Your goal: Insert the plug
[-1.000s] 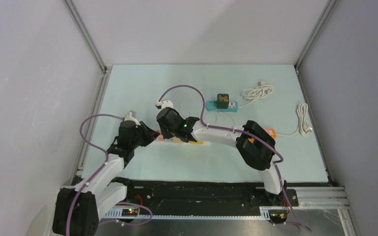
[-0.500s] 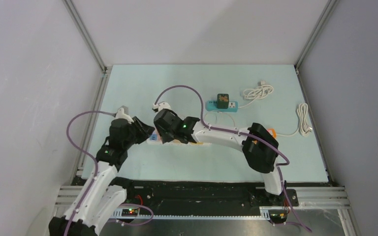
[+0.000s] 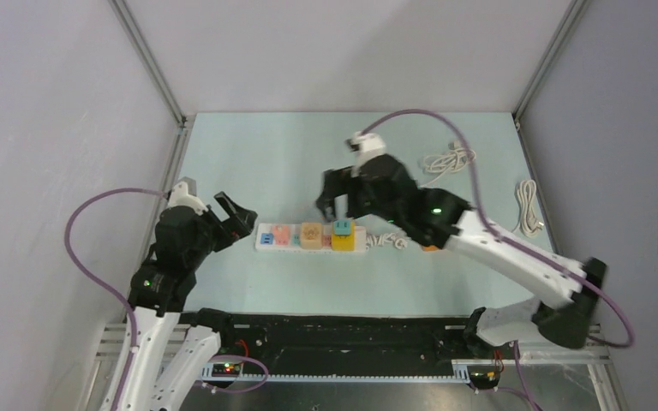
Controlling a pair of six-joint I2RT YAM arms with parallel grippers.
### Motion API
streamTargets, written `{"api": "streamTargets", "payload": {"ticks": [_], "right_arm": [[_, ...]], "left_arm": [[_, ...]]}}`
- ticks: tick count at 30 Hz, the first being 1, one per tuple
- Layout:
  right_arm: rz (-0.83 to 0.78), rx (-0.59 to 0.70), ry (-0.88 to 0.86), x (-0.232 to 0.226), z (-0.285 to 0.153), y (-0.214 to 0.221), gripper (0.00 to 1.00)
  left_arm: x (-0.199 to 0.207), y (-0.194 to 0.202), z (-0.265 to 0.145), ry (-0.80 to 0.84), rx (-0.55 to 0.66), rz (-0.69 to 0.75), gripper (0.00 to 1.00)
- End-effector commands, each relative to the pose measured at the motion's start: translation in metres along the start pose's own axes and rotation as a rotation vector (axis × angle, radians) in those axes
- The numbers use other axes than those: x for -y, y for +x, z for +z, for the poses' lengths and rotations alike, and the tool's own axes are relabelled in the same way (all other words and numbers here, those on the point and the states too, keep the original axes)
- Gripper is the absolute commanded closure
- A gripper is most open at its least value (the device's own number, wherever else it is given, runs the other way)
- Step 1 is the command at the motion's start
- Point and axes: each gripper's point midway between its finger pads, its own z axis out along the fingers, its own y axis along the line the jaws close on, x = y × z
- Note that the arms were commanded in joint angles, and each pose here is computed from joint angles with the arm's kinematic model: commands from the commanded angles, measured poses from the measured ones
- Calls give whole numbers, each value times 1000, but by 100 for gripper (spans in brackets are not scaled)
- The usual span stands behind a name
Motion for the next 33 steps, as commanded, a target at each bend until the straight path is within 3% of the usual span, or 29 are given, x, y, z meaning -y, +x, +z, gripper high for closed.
{"api": "streamTargets", "payload": {"ticks": [1, 4, 9, 16, 24, 33], "right_arm": [[81, 30, 200, 77, -58, -7, 0], [97, 118, 329, 119, -118, -13, 1], [164, 328, 492, 167, -219, -23, 1], [277, 624, 434, 184, -324, -26, 0], [323, 767, 366, 190, -371, -21, 1], [320, 754, 388, 194, -367, -23, 1]], "left_arm": [[-12, -1, -26, -99, -61, 77, 0], [-10, -12, -41, -92, -26, 103, 0], [-9, -40, -73, -84, 146, 116, 0], [-11, -58, -114, -60, 292, 137, 0], [-17, -55, -132, -41, 361, 115, 0], [-24, -58, -137, -67, 393, 112, 0]]}}
